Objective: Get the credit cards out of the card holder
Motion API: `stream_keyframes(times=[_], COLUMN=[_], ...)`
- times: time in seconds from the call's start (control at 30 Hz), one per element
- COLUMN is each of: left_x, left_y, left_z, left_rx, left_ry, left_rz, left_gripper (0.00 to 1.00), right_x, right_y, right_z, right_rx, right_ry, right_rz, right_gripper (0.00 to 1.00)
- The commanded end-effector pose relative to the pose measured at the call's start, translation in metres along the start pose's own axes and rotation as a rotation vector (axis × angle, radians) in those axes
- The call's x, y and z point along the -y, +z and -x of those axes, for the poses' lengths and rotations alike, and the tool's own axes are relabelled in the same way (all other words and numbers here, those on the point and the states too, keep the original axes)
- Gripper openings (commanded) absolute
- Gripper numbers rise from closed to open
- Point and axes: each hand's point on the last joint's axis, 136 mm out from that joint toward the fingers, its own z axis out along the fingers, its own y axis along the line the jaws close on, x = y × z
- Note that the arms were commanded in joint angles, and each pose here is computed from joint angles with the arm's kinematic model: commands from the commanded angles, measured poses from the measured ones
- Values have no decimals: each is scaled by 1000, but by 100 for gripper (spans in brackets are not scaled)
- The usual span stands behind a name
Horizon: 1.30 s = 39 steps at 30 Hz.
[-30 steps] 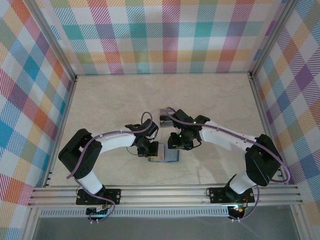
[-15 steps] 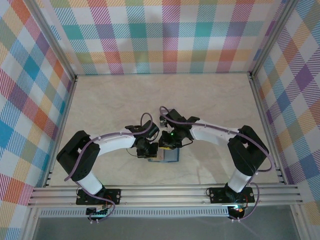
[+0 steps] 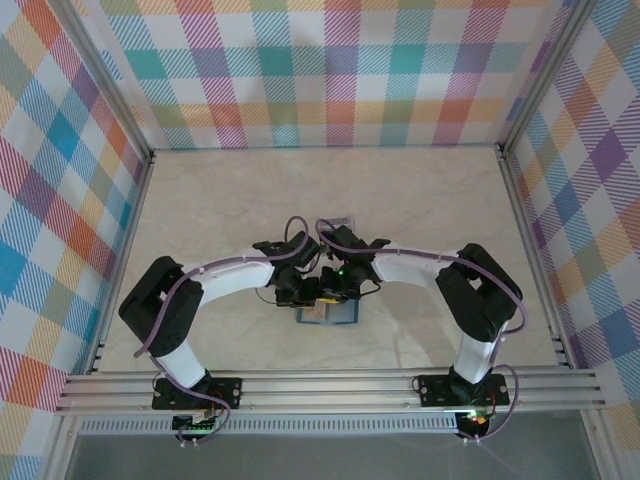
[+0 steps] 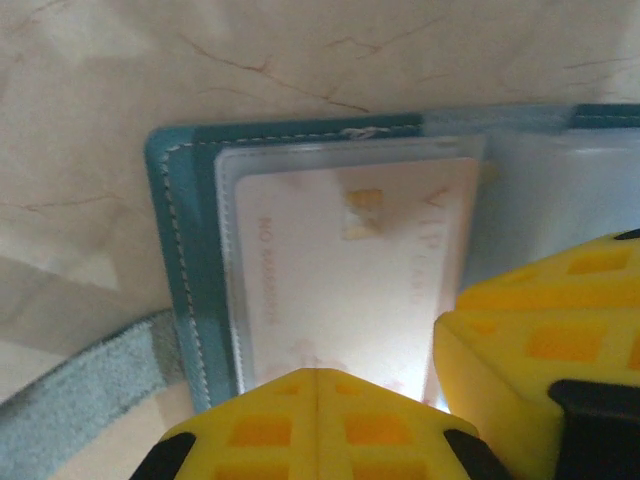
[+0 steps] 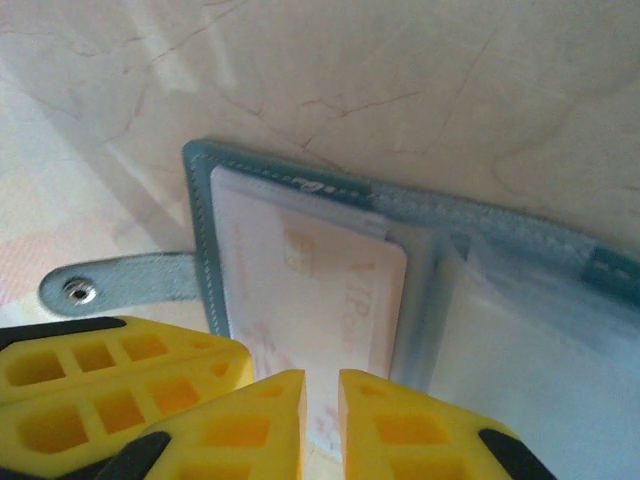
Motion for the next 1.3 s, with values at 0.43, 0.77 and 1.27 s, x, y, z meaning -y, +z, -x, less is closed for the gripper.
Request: stream_keyframes(times=[0.43, 0.77, 1.27], left_x=[-25, -32, -21], left_y=[13, 10, -6], left_z=[-9, -23, -29], left_rx=[-31, -31, -1], left_ry=[-29, -62, -80], left_rz=[31, 18, -48], left_gripper=[5, 6, 6], right_x=[32, 27, -4], right_y=[3, -4, -13], right_z=[-4, -2, -14], right_rx=[9, 16, -20], right_ry=[-6, -35, -88], right_rz=[-151, -149, 23], right_gripper=[29, 33, 28])
